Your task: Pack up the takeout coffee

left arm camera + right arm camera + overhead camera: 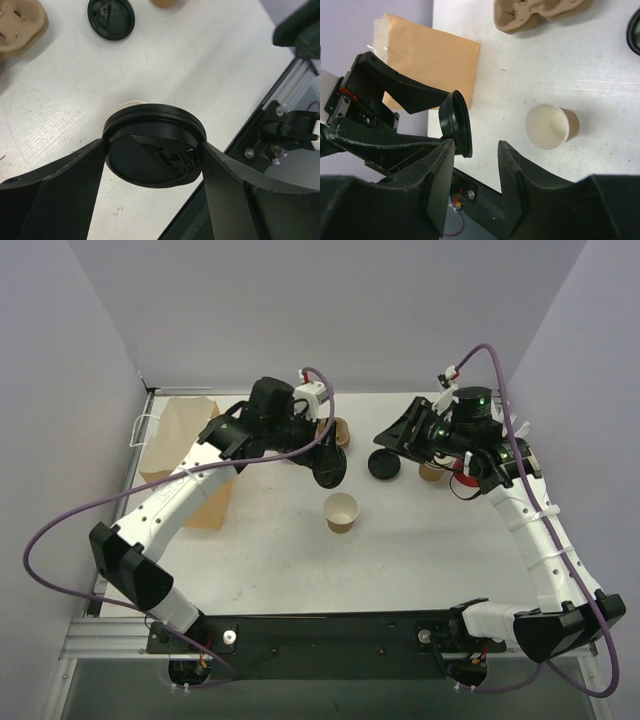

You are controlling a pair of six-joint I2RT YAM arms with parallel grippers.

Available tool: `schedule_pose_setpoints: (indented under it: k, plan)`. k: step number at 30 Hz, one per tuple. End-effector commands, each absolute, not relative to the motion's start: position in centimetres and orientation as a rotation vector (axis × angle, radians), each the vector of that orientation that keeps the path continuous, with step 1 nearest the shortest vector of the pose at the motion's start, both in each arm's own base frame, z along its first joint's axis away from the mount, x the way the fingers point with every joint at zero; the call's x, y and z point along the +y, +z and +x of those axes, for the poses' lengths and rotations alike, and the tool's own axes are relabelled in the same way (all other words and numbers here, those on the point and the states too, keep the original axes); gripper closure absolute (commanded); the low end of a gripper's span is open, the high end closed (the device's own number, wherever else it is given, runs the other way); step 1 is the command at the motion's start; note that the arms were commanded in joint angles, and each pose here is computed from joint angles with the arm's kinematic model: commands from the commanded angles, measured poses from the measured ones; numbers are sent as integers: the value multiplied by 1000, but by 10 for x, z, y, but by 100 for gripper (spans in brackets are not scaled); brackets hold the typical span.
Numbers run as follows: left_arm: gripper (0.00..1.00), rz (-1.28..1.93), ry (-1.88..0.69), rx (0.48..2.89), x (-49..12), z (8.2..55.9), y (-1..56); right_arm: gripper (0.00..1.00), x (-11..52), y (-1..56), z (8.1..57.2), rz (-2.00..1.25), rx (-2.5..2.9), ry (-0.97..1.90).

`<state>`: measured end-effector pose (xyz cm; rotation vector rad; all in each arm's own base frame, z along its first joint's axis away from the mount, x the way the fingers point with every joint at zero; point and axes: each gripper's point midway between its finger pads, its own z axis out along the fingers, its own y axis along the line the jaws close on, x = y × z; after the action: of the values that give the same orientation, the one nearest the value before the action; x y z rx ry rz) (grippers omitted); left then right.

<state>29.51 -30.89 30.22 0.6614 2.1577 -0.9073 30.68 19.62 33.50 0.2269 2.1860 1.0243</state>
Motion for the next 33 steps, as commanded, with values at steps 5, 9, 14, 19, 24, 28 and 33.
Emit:
schedule_pose_setpoints:
  k: [5, 9, 14, 19, 24, 28, 33]
  plan:
    - [20, 704, -571, 2364, -322, 304, 253, 64, 172, 303, 295, 211, 2226, 858]
    - [20, 732, -479, 2420, -331, 305, 232, 64, 167, 293, 293, 211, 2243, 833]
    - [20, 775, -409, 2479, -340, 302, 205, 64, 161, 284, 290, 220, 2258, 805]
    - [20, 801, -338, 2524, -344, 302, 181, 64, 157, 274, 287, 226, 2275, 789]
    - [20, 819, -314, 2528, -349, 304, 177, 64, 154, 271, 287, 235, 2276, 777]
    - [20, 843, -291, 2548, -352, 302, 168, 64, 153, 268, 286, 237, 2283, 773]
    - [20, 868, -258, 2550, -356, 301, 166, 64, 151, 265, 285, 239, 2288, 767]
